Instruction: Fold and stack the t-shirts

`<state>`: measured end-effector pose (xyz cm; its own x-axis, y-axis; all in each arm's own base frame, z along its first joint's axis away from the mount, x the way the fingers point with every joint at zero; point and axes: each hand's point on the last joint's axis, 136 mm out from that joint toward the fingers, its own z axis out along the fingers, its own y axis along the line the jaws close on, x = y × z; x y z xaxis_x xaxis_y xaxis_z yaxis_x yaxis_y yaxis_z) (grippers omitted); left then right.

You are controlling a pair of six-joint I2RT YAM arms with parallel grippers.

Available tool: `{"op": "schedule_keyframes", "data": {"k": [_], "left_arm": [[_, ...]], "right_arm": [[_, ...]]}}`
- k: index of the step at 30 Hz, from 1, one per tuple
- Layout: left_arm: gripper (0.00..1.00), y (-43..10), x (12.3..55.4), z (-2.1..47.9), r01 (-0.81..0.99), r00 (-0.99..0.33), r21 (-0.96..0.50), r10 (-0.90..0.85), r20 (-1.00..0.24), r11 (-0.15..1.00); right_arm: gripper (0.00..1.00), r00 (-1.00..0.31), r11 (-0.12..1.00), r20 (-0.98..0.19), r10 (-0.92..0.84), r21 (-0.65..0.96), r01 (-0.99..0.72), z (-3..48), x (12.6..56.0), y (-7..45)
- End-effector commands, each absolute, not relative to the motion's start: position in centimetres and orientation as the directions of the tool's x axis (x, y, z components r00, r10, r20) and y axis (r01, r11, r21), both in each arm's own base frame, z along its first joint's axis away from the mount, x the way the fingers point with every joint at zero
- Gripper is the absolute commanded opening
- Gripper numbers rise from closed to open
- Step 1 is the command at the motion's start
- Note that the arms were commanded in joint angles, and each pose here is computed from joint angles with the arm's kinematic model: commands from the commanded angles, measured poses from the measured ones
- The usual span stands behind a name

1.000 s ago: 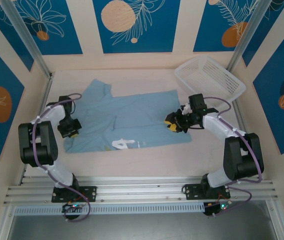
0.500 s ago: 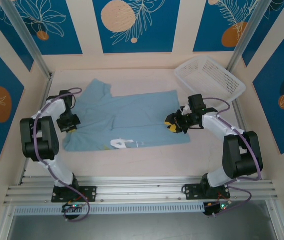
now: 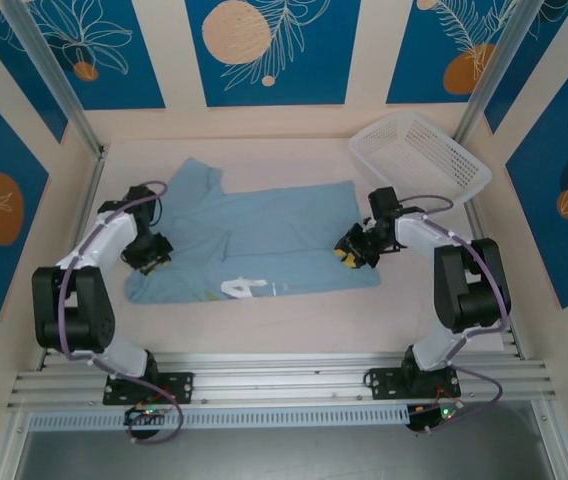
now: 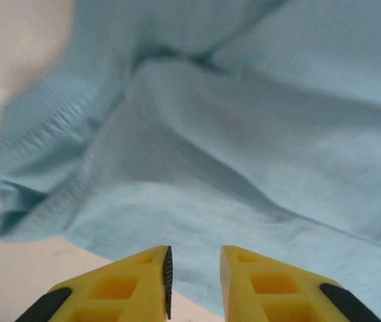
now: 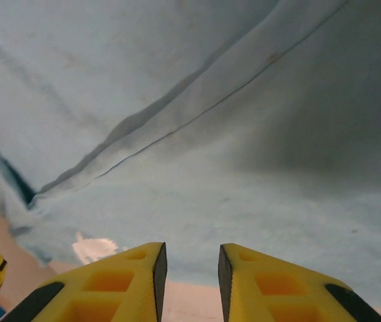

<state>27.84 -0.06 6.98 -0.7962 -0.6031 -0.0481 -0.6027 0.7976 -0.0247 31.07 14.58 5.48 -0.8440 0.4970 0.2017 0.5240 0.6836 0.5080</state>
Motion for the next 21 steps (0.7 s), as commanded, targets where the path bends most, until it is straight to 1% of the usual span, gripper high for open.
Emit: {"op": "schedule_keyframes", "data": {"k": [1,3,6,7,12,14,18,21], "left_arm": [[0.22,-1.1,28.0,4.3,-0.678,-0.735,-0.059,-0.676,0.050,0.733],[0.21,0.1,28.0,3.3,-0.686,-0.726,0.004,-0.685,0.052,0.728],[0.20,2.2,26.8,2.2,-0.689,-0.715,0.125,-0.698,0.047,0.714],[0.21,2.4,26.4,2.1,-0.691,-0.710,0.144,-0.702,0.049,0.709],[0.21,2.2,23.8,1.3,-0.693,-0.696,0.175,-0.712,0.094,0.700],[0.22,2.4,22.7,1.4,-0.697,-0.688,0.192,-0.720,0.094,0.691],[0.23,2.8,20.2,2.1,-0.710,-0.667,0.226,-0.740,0.085,0.667],[0.23,3.2,19.1,2.4,-0.732,-0.646,0.224,-0.760,0.076,0.644]], "right_arm": [[0.27,-0.842,0.738,0.212,0.496,0.408,0.538,4.3,30.8,13.7],[0.27,-0.831,0.759,0.236,0.504,0.337,0.557,3.3,30.3,13.2],[0.24,-0.805,0.778,0.281,0.523,0.229,0.585,2.0,29.1,12.3],[0.23,-0.796,0.780,0.294,0.530,0.200,0.593,1.8,28.7,12.2],[0.24,-0.765,0.786,0.337,0.549,0.103,0.609,1.5,25.6,12.0],[0.24,-0.748,0.782,0.362,0.557,0.074,0.618,1.5,24.2,12.2],[0.25,-0.725,0.774,0.389,0.568,0.046,0.631,1.6,21.4,12.5],[0.25,-0.715,0.772,0.411,0.566,0.040,0.634,1.6,19.7,13.1]]}}
